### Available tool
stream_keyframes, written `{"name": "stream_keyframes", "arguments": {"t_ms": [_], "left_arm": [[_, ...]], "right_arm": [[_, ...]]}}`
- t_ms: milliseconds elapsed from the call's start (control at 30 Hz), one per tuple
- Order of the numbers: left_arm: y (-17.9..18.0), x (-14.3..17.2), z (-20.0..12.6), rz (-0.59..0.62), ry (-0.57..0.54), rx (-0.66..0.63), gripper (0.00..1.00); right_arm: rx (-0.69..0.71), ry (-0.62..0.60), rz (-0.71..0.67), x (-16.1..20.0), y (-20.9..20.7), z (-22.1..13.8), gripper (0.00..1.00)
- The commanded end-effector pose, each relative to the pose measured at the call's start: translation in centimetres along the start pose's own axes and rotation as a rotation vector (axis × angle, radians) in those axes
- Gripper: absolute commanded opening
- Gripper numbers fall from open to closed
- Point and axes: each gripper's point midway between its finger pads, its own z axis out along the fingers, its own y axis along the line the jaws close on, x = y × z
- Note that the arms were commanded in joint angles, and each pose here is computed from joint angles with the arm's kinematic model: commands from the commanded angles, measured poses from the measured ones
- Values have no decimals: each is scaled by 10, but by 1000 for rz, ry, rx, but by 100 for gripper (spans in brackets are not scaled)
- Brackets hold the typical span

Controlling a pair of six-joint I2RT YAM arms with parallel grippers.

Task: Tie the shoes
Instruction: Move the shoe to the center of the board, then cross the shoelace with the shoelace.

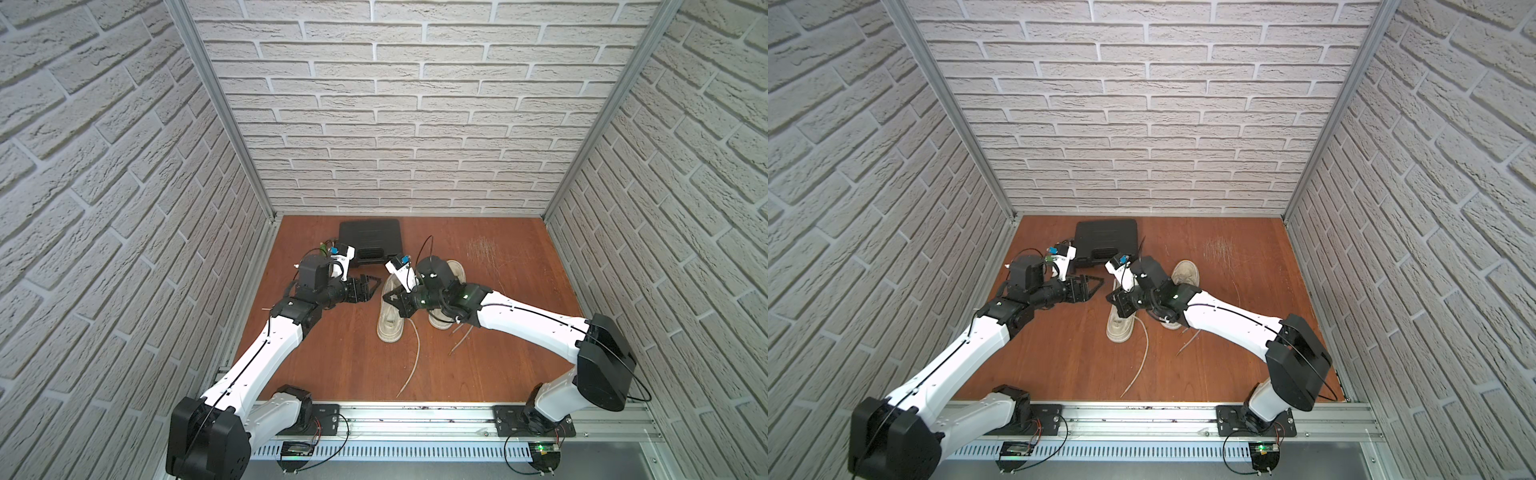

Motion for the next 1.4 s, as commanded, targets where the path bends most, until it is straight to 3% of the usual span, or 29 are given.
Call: {"name": "stream_keyframes", "arguments": {"t_ms": [0, 200, 400, 667, 900, 1067, 1167, 1300, 1367], "left_arm": [[-13, -10, 7, 149, -70, 97, 86], [-32, 12, 44, 290, -10, 268, 83], [-42, 10, 67, 371, -11, 368, 82], [-47, 11, 89, 396, 36, 433, 77], [-53, 8, 98, 400, 42, 479, 66], [-58, 5, 102, 397, 40, 504, 53], [-55, 3, 104, 394, 37, 488, 36], [-40, 0, 102, 363, 23, 428, 2], [-28, -1, 100, 335, 25, 391, 0]], "right_arm": [[-58, 6, 78, -13, 1, -20, 3], [-98, 6, 184, -25, -13, -33, 3], [-104, 14, 207, -25, -17, -37, 3], [-121, 12, 220, -27, -16, -36, 3], [-149, -3, 243, -32, -14, -32, 3], [-146, 14, 249, -29, -16, -28, 3], [-130, 17, 244, -28, -18, -29, 3], [-63, 32, 240, -20, -33, -34, 3], [15, 57, 227, -12, -49, -36, 6]]}}
